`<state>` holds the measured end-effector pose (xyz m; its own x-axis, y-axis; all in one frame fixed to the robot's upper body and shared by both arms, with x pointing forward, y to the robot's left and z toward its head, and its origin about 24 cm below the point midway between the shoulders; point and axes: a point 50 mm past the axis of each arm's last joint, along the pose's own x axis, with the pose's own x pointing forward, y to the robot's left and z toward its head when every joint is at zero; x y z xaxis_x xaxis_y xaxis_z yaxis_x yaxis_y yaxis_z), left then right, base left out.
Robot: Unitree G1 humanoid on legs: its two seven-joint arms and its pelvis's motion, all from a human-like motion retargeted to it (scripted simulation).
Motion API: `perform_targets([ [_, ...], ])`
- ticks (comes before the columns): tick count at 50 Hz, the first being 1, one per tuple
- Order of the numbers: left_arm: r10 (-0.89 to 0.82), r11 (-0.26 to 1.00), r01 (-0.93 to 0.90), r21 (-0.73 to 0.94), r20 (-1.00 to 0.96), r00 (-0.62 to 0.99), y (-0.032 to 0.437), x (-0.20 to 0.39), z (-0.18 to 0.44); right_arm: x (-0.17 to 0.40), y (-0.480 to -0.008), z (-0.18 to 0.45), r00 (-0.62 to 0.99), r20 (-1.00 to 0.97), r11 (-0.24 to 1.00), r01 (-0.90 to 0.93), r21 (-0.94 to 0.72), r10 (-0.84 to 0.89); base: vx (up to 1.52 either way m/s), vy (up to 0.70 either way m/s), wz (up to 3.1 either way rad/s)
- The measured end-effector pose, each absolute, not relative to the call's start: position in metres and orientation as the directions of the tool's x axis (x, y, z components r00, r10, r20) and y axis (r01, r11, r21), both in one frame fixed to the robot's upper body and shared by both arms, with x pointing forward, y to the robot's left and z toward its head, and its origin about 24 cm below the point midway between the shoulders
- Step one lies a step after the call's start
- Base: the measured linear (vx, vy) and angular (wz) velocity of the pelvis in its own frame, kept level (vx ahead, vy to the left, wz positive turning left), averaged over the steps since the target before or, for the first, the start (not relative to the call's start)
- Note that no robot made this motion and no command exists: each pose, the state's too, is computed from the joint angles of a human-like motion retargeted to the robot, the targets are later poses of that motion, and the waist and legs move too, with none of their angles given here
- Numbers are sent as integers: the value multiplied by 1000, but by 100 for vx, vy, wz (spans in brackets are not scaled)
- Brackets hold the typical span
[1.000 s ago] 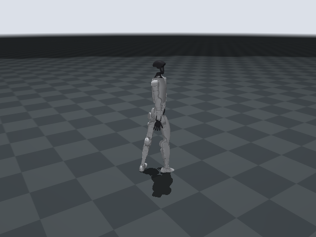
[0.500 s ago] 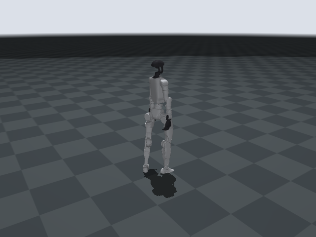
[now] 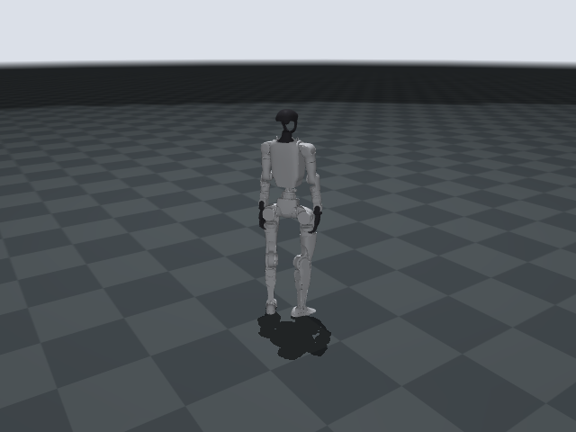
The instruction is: In place motions
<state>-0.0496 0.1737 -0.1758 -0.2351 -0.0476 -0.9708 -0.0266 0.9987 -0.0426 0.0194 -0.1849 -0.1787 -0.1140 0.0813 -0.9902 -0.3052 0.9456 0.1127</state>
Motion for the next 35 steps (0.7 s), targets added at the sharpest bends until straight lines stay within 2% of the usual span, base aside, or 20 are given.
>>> perform_targets([
  [10,-33,999,34,-42,-972,-232,176,-43,-176,3,-183,-178,-180,-981,937,-323,134,78,5,-11,1],
  [20,-62,998,-9,-62,-979,-196,175,-29,-178,-9,-191,-176,-231,-972,938,-324,123,47,2,-3,8],
  [35,-104,992,45,-114,-979,-177,161,-20,-180,-8,-188,-177,-235,-970,936,-321,141,65,0,0,7],
])
